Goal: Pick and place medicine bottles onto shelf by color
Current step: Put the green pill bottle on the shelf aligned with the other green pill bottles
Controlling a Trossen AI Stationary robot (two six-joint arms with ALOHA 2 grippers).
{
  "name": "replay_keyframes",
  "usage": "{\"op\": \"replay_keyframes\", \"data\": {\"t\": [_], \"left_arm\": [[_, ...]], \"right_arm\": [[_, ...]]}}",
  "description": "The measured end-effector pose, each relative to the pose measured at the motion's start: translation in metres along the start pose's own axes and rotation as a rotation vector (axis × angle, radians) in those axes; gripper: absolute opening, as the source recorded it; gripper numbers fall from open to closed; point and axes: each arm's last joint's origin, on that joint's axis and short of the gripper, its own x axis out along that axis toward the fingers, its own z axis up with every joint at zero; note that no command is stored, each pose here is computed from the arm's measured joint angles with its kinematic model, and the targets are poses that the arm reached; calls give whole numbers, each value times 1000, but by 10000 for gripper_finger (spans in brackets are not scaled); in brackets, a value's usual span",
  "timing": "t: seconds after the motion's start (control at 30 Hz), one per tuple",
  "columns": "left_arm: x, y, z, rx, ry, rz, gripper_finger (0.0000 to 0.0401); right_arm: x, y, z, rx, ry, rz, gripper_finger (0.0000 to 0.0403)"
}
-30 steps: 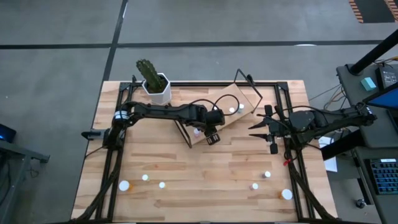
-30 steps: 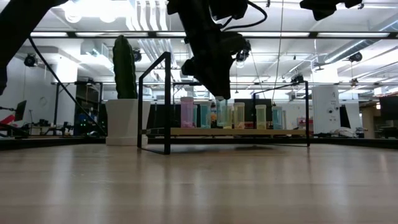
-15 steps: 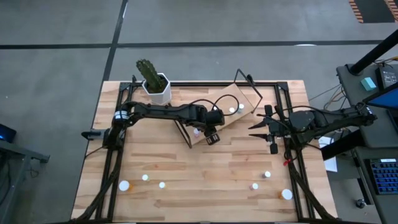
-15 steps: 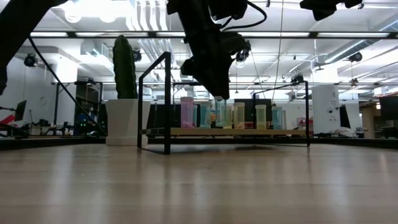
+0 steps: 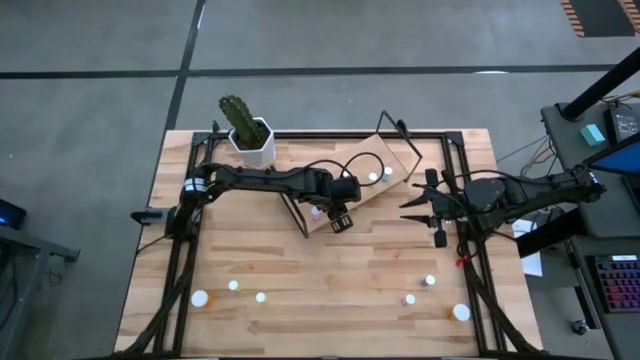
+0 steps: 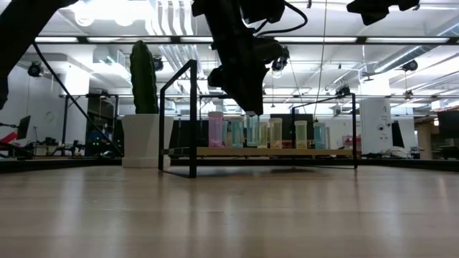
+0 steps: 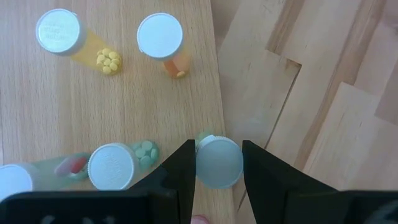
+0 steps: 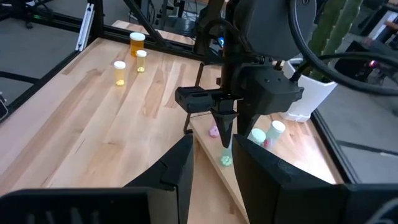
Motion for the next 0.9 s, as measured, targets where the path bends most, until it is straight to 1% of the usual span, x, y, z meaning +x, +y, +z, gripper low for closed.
{"op": "replay_keyframes", "data": {"t": [0.53,0.8,0.9], "left_arm": [[1,2,0,-4,-2,11,99],[1,3,1,-5,-2,14,145],[1,3,1,-5,-2,14,154]], "right_arm": [[0,0,0,2,0,0,100],[0,0,0,2,0,0,100],[0,0,0,2,0,0,100]]}}
